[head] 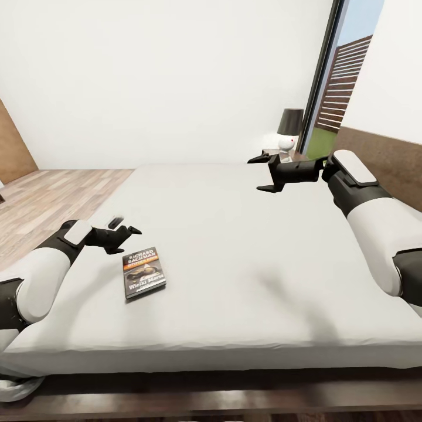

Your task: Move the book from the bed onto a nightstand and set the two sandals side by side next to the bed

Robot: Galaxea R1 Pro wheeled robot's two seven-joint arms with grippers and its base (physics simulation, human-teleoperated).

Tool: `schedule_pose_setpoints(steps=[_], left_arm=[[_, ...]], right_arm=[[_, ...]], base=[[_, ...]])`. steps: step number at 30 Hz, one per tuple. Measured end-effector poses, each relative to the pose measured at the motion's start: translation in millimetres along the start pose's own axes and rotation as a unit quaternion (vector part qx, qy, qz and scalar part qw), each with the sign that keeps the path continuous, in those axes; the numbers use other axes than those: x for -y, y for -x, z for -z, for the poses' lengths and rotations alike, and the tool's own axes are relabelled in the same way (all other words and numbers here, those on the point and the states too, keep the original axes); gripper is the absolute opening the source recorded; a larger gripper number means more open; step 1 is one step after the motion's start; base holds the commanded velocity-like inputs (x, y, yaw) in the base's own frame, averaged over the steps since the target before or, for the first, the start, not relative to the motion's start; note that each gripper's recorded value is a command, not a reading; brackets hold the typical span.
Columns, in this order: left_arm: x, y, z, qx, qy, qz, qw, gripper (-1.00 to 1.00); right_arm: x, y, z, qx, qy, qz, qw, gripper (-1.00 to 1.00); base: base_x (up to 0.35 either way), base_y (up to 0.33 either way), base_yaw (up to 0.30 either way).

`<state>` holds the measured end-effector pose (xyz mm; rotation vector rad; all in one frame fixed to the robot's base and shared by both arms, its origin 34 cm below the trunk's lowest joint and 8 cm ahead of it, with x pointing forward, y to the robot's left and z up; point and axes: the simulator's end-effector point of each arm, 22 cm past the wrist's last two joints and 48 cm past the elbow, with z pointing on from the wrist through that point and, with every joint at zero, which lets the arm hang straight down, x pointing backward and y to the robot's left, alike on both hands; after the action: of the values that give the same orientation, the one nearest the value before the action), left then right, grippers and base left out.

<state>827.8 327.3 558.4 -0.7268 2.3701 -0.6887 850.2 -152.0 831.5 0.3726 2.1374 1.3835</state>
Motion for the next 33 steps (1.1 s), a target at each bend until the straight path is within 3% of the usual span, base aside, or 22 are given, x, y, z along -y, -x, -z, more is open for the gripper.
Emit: schedule_pose_setpoints(steps=[33], left_arm=[[-0.4,0.4,0.3,0.0,0.0,0.0,1.0,1.0]], right_arm=[[-0.8,0.0,0.1,0.0,0.001,0.0,1.0,1.0]], base=[[0.0,0.0,0.0]])
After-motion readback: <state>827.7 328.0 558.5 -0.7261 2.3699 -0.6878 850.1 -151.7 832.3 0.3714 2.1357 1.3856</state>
